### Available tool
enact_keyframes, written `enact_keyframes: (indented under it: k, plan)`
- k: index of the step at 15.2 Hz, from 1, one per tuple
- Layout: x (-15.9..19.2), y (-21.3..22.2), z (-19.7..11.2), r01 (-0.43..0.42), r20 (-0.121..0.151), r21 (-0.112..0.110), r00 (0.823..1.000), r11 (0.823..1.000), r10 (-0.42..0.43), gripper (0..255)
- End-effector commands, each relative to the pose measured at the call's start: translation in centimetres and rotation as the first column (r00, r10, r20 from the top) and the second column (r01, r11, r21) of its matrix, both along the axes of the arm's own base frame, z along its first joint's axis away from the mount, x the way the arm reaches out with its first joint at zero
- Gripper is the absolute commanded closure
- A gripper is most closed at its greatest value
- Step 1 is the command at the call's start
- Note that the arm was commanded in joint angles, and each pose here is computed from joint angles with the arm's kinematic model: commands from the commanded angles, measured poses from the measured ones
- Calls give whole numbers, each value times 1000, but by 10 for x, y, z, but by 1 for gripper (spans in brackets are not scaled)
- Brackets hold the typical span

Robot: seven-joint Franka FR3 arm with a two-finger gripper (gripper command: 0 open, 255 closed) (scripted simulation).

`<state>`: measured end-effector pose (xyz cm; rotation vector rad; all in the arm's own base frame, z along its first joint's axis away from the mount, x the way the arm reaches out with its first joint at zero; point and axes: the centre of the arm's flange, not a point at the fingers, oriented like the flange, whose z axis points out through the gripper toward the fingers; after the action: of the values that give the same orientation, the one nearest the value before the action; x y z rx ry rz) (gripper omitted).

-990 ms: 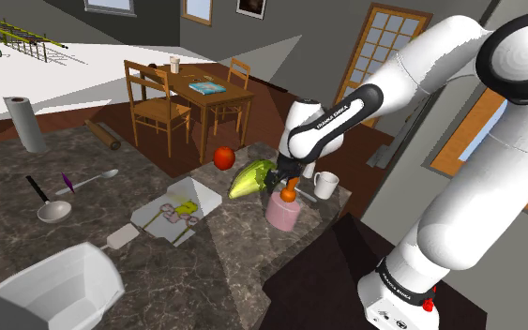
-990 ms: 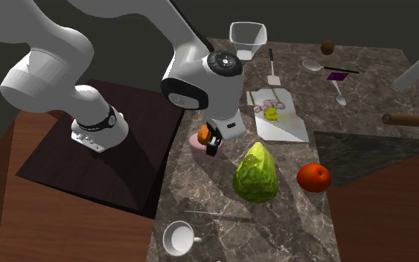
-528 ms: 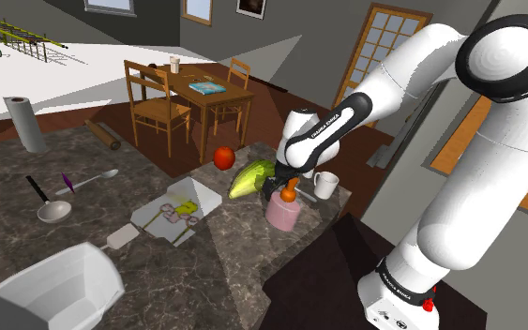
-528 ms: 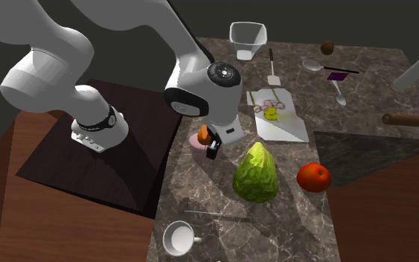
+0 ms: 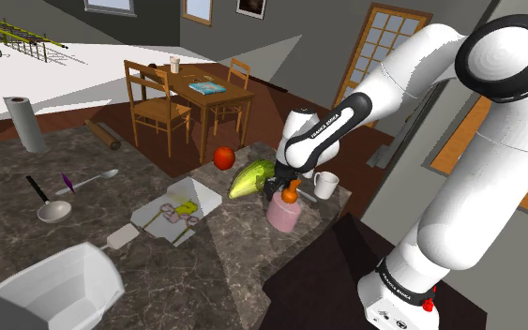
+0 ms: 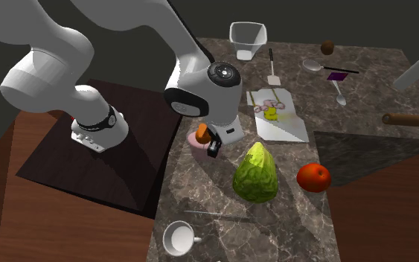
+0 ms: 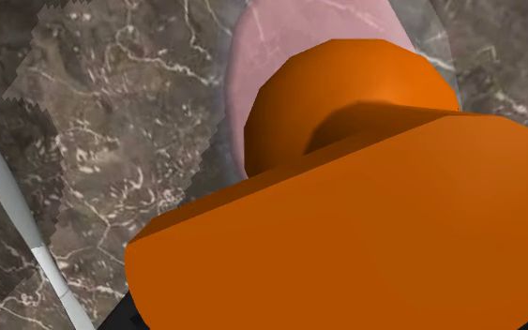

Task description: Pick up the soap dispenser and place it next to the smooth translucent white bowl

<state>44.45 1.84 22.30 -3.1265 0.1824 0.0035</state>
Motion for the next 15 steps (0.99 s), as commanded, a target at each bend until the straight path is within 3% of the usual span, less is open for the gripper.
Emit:
enact_keyframes:
  k: [1, 7, 15]
  plan:
    - [-1, 0, -1, 0, -3, 0, 1000, 1000, 0, 255]
    - [-1, 0, -1, 0, -3, 0, 1000, 1000, 0, 255]
    - [-1, 0, 41, 0, -3, 0, 1000, 1000, 0, 255]
